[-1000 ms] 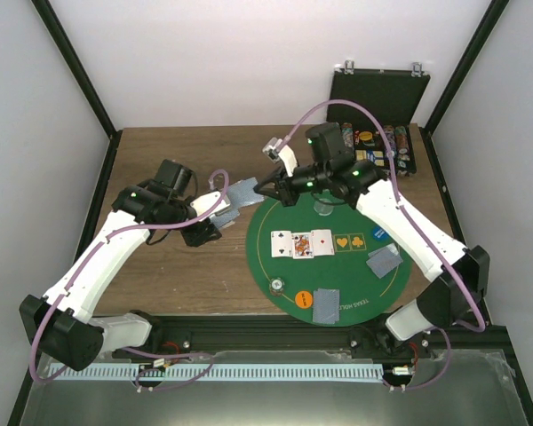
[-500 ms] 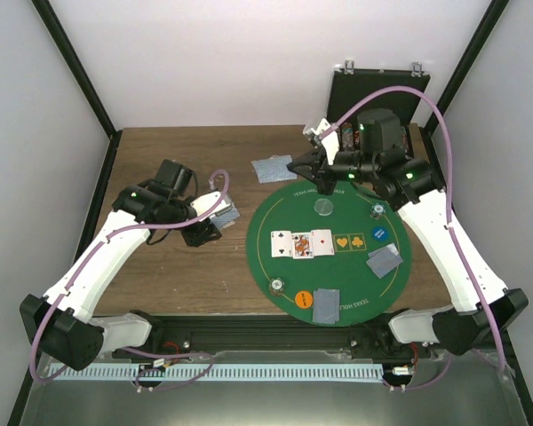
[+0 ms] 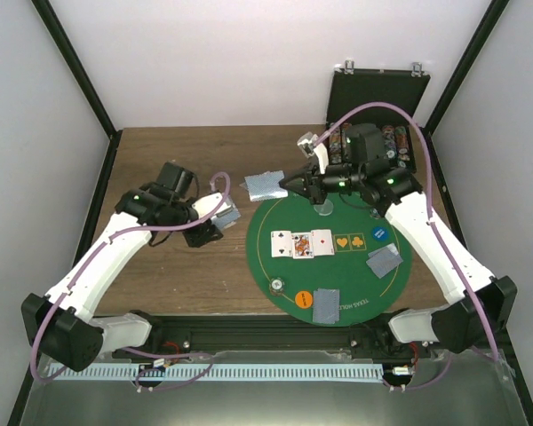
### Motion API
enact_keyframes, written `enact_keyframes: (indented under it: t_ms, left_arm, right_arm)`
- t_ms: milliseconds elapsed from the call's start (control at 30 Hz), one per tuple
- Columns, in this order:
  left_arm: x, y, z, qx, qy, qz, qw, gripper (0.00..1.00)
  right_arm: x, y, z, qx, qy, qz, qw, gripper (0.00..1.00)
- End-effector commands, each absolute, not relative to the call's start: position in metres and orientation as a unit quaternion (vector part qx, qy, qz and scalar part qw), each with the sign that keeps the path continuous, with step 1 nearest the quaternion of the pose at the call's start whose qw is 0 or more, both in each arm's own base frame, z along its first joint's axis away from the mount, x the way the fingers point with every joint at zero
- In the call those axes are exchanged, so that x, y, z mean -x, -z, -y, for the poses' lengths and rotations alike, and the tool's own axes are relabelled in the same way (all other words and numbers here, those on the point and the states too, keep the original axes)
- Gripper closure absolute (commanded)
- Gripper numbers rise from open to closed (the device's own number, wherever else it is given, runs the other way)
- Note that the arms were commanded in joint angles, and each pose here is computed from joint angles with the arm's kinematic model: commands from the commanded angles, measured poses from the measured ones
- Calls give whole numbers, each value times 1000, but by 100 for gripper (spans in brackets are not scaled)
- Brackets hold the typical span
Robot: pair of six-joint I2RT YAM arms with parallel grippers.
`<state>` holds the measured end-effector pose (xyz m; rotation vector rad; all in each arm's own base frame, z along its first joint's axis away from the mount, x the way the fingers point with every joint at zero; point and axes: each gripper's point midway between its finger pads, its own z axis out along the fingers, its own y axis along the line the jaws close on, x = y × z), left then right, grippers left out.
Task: Distribute texas hold em gaming equipment
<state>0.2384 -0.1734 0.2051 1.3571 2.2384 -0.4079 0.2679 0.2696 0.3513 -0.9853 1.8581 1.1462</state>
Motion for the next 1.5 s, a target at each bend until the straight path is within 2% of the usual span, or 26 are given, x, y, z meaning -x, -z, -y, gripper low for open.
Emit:
enact_keyframes:
  t_ms: [0,167,567,767,967,1067,1200,1467]
  left_arm:
    - [-243,-192,176,-508,146,-807,263,52]
    - [-239,-144,176,-530,146,-798,248,53]
    - [-244,-48,180,-560,147,-790,200,55]
    - [-250,-24,182,-572,130,-786,195,51]
    - [-243,-12,182,-584,121,-780,188,38]
    - [-240,-19,185,-586,129,-777,191,18]
    - [-240,-33,185,-586,131,-776,192,1]
    - [-219,-131,206,-589,210,-740,247,1]
  right_arm:
    - [-267,-360,-276,329,-504,-718,350,99]
    - [-276,-335,-275,297,-497,-748,326,99]
    - [-291,-299,-265,265,-446,-792,323,99]
    - [-292,-294,-262,259,-434,-801,322,99]
    - [-291,-290,-259,258,-425,-806,321,99]
    - [-291,-290,-259,260,-425,-806,320,99]
    - [-291,-294,-258,264,-422,-805,324,99]
    - [-289,-310,-260,279,-426,-793,334,99]
